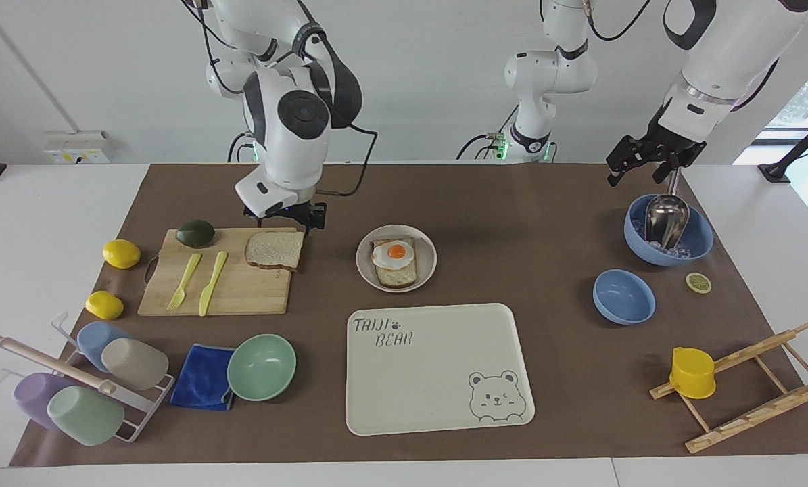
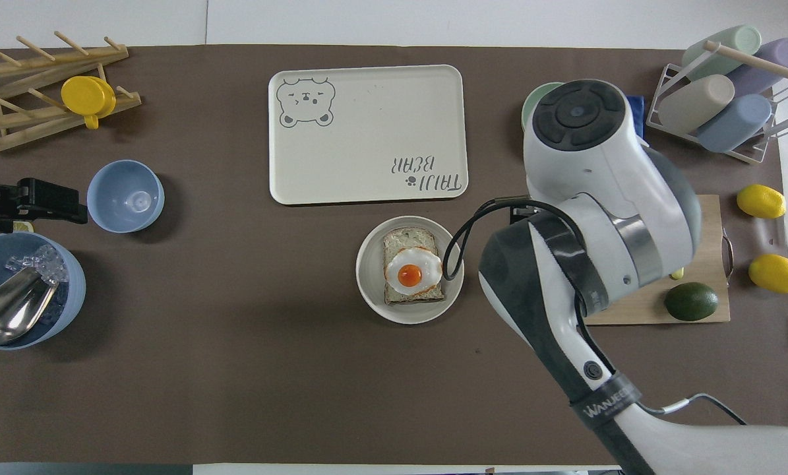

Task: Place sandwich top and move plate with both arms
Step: 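Reach the right gripper to the bread slice on the cutting board, then grasp the bread slice with the right gripper and lift it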

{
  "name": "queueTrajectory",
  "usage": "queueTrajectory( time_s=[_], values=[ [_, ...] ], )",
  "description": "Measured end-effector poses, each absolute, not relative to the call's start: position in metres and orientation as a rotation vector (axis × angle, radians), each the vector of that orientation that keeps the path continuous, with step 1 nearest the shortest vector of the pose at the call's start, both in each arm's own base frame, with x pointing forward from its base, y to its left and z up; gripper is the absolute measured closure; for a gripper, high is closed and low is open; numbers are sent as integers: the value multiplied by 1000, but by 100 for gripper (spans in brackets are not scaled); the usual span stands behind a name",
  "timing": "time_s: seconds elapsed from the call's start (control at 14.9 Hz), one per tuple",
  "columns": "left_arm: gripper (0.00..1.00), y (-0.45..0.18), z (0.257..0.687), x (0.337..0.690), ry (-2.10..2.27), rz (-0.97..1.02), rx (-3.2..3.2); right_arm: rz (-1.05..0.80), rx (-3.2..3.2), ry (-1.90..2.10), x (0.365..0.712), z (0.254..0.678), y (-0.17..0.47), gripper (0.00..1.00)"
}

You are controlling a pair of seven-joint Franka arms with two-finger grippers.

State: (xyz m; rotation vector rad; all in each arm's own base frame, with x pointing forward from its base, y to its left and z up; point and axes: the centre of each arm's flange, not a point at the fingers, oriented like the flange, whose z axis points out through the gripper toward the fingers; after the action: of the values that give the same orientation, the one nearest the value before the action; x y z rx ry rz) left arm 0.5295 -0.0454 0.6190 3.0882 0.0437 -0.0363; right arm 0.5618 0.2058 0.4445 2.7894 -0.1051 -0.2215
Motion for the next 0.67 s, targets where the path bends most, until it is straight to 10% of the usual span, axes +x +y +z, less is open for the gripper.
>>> queueTrajectory(
  time_s=[0.67],
  values=[
    [0,-45,620,530,47,-24,3088,-156,2552,-269,565,348,233,0]
  ],
)
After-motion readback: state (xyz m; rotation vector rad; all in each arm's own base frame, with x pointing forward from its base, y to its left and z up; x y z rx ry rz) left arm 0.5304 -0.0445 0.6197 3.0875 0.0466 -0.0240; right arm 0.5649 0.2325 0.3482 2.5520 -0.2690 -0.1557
